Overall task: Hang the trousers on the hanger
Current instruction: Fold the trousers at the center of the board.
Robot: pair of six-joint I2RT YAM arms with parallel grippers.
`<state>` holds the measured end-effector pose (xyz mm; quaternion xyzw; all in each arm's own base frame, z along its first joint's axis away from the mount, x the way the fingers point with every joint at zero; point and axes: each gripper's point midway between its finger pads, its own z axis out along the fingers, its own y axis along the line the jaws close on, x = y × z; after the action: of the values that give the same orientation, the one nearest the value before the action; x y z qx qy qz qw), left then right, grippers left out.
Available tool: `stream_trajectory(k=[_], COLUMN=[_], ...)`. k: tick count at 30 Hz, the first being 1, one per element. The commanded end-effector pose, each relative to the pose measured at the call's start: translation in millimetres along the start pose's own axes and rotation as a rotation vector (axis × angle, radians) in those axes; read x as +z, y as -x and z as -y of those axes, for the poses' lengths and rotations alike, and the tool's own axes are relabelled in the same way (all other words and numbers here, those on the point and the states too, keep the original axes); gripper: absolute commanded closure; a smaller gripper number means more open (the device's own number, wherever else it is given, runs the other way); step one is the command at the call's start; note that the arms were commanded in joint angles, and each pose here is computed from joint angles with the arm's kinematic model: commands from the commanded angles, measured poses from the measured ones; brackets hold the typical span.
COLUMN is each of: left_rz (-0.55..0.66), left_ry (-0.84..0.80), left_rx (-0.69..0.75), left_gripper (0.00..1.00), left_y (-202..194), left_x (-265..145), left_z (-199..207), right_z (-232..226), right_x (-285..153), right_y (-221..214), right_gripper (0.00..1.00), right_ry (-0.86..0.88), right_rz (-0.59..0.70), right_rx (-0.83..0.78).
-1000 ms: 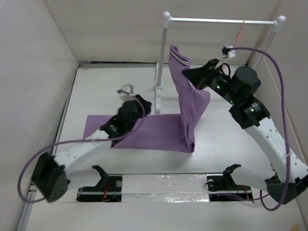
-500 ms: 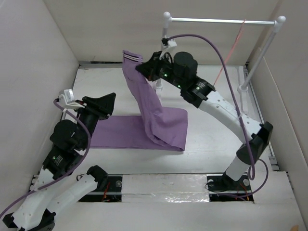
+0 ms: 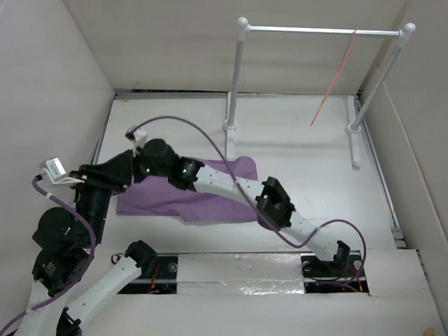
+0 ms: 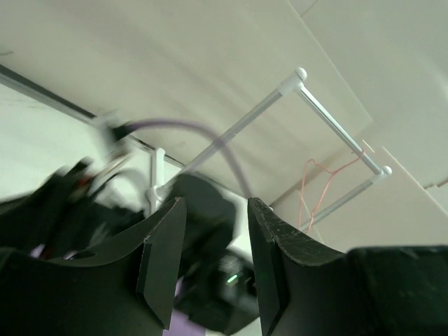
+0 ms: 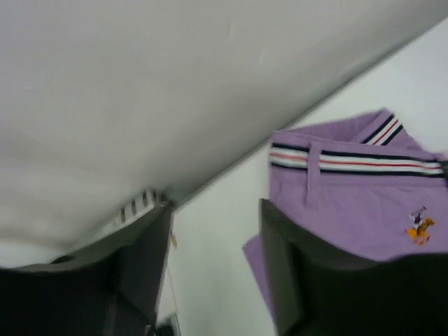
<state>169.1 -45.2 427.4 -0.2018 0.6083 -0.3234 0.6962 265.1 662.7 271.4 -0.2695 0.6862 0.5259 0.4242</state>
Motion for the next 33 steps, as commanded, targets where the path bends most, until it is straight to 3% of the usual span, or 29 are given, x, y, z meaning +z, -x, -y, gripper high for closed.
stream_trajectory(k=[1,2,4,5,6,10,11,12,13,14,19,20,22,23,24,26,28,33], left_rz=[0.058,0.064,0.061,0.054,0.03,-0.046,-0.069,-0.116,-0.149,-0.18,-0.401,-0.42,-0.496,-0.538,-0.523,-0.582,-0.636,-0.696], left_ry=[0.048,0.047,0.048,0.05,0.047,0.038,0.043,0.05,0.057,0.064,0.159,0.192,0.244,0.265,0.267,0.31,0.324,0.375], left_rx=[-0.011,-0.015,-0.019,-0.016,-0.008,0.009,0.016,0.037,0.053,0.063,0.179,0.197,0.254,0.291,0.284,0.33,0.353,0.372], left_gripper=[0.62,0.62,0.61,0.6,0.6,0.59,0.58,0.58,0.58,0.57,0.56,0.56,0.56,0.56,0.56,0.57,0.57,0.58], left_y=[19,20,16,13,3,-36,-47,-68,-84,-100,-205,-215,-251,-271,-265,-292,-312,-334], left_x=[-7,-7,-5,-4,1,23,28,33,43,48,80,85,95,104,108,118,131,151], left_z=[-8,-8,-9,-9,-10,-10,-12,-18,-19,-23,-64,-74,-92,-101,-99,-116,-130,-157], right_z=[-60,-58,-54,-71,-42,-14,-3,-12,18,38,88,106,112,124,128,132,145,159], right_x=[2,1,-7,-25,-30,-85,-98,-124,-139,-154,-248,-268,-293,-316,-326,-344,-364,-393], right_y=[-5,-19,-10,17,6,22,20,47,5,3,-39,-68,-85,-96,-102,-105,-129,-160], right_gripper=[0.33,0.0,0.0,0.0,0.0,0.01,0.25,0.52,0.81,1.0,1.0,0.95,0.86,0.73,0.67,0.57,0.52,0.51], right_ry=[0.17,0.157,0.15,0.172,0.133,0.069,0.035,0.036,-0.033,-0.089,-0.262,-0.318,-0.365,-0.445,-0.475,-0.508,-0.558,-0.583], right_rz=[-0.023,-0.051,-0.023,0.024,0.01,0.037,0.038,0.104,0.029,0.032,0.005,-0.044,-0.077,-0.092,-0.107,-0.104,-0.143,-0.152], right_rx=[-0.002,-0.013,-0.033,-0.047,-0.043,-0.076,-0.095,-0.111,-0.094,-0.097,-0.068,-0.053,-0.051,-0.052,-0.055,-0.041,-0.018,0.07])
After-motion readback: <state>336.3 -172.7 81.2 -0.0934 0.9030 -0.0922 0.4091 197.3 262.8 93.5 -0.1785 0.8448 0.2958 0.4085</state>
